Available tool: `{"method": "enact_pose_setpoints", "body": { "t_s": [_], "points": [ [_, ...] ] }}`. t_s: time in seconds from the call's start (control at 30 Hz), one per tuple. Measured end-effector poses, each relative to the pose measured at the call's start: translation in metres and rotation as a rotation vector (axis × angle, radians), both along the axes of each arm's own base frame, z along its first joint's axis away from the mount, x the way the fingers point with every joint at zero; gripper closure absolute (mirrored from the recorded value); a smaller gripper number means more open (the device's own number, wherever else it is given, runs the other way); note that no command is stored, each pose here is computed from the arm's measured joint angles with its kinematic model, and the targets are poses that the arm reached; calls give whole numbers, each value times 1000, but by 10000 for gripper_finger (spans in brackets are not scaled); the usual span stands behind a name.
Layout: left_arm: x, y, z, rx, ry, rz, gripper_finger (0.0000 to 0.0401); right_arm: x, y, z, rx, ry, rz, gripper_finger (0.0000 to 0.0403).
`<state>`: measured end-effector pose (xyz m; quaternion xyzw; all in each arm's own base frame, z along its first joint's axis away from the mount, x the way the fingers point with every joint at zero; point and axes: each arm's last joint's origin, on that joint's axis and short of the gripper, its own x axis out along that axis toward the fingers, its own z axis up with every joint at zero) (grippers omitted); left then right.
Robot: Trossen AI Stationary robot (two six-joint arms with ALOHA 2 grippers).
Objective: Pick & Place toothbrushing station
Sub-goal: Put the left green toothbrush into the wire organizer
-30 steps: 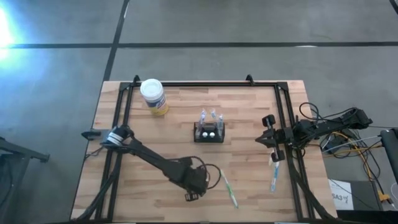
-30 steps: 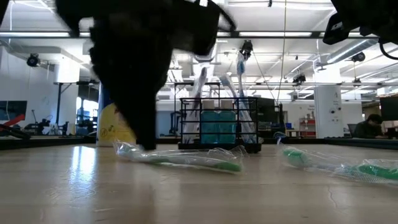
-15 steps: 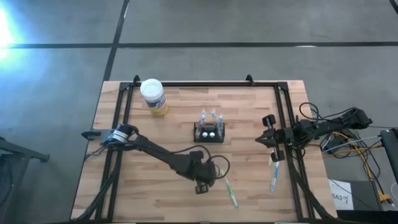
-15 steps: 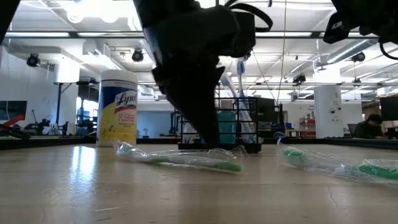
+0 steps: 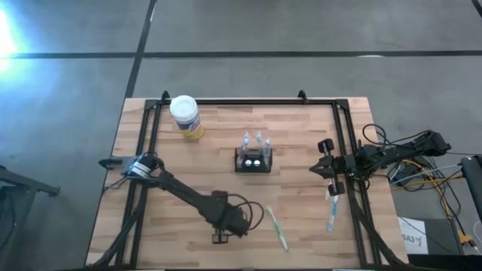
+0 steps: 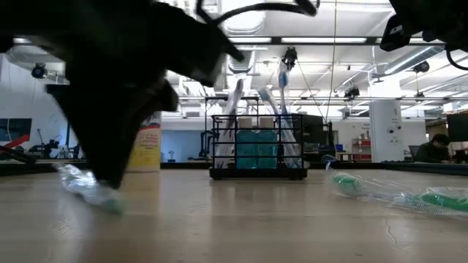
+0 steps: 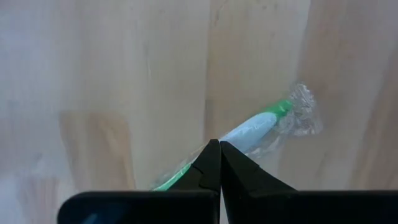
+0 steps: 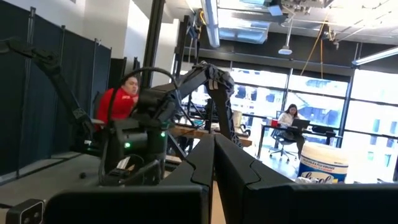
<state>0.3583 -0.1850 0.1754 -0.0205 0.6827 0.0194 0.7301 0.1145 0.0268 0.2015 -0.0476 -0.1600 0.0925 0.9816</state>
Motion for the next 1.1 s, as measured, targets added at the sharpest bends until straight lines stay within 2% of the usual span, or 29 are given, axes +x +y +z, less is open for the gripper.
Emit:
{"method": "enact_pose_setpoints", "body": {
  "t_s": [0.1,0.27,0.4,0.53,0.77,0.93,1.1],
  "points": [
    [-4,-2,11,16,-45,20,399,0,0,0,0,0,0,394],
    [-15,-8,43,-20,-132,70,399,0,0,0,0,0,0,394],
    [-37,-13,53,-6,-83,152,399,0,0,0,0,1,0,394],
    [-51,-9,36,56,8,241,400,0,0,0,4,2,1,394],
    [-72,7,-4,96,170,378,400,0,0,0,6,3,2,394],
    [-74,32,-21,145,195,443,400,0,0,0,3,2,1,394],
    [-66,54,-30,108,179,430,400,0,0,0,4,2,1,394]
  ]
}}
